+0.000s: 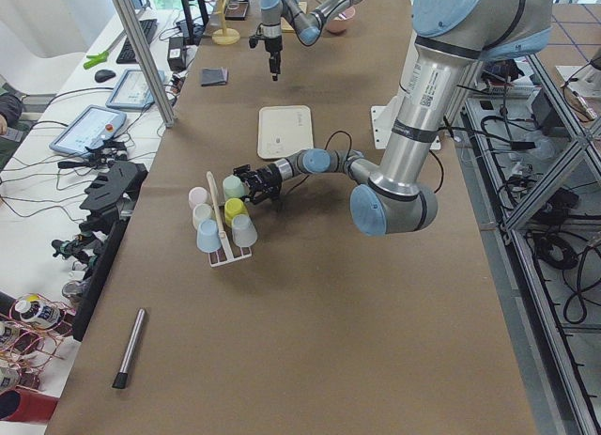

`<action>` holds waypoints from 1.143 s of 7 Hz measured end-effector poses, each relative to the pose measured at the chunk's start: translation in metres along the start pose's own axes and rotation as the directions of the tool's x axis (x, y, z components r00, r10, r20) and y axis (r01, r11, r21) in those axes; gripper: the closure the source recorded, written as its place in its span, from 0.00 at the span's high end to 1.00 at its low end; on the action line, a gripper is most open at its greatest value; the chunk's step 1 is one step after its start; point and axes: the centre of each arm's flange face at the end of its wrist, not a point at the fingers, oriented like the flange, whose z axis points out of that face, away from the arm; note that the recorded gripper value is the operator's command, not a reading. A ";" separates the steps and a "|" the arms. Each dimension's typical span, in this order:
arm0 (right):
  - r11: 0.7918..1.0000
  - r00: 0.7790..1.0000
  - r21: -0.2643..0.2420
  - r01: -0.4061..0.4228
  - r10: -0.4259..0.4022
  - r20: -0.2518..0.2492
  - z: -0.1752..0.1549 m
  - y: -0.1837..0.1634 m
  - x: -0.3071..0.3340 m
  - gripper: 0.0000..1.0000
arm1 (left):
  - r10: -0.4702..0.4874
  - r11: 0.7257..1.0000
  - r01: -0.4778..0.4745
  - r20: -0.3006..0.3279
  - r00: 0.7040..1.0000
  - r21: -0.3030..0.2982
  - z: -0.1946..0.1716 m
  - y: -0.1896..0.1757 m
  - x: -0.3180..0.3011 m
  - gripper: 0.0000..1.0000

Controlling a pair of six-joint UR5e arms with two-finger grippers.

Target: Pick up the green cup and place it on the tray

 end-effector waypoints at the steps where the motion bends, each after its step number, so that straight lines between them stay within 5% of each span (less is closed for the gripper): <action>1: 0.999 0.998 0.010 0.043 -0.042 -0.056 -0.038 -0.006 0.056 1.00 | 0.000 1.000 0.000 0.000 1.000 0.000 0.000 0.000 0.000 0.75; 4: 0.993 0.974 -0.036 0.114 -0.119 -0.191 -0.148 0.025 0.254 1.00 | -0.006 1.000 0.006 0.001 1.000 0.001 -0.001 0.002 -0.002 0.63; 8: 0.999 0.968 -0.025 0.046 -0.051 -0.246 -0.207 0.070 0.379 1.00 | -0.009 1.000 0.009 0.002 1.000 0.003 0.000 0.011 -0.005 0.63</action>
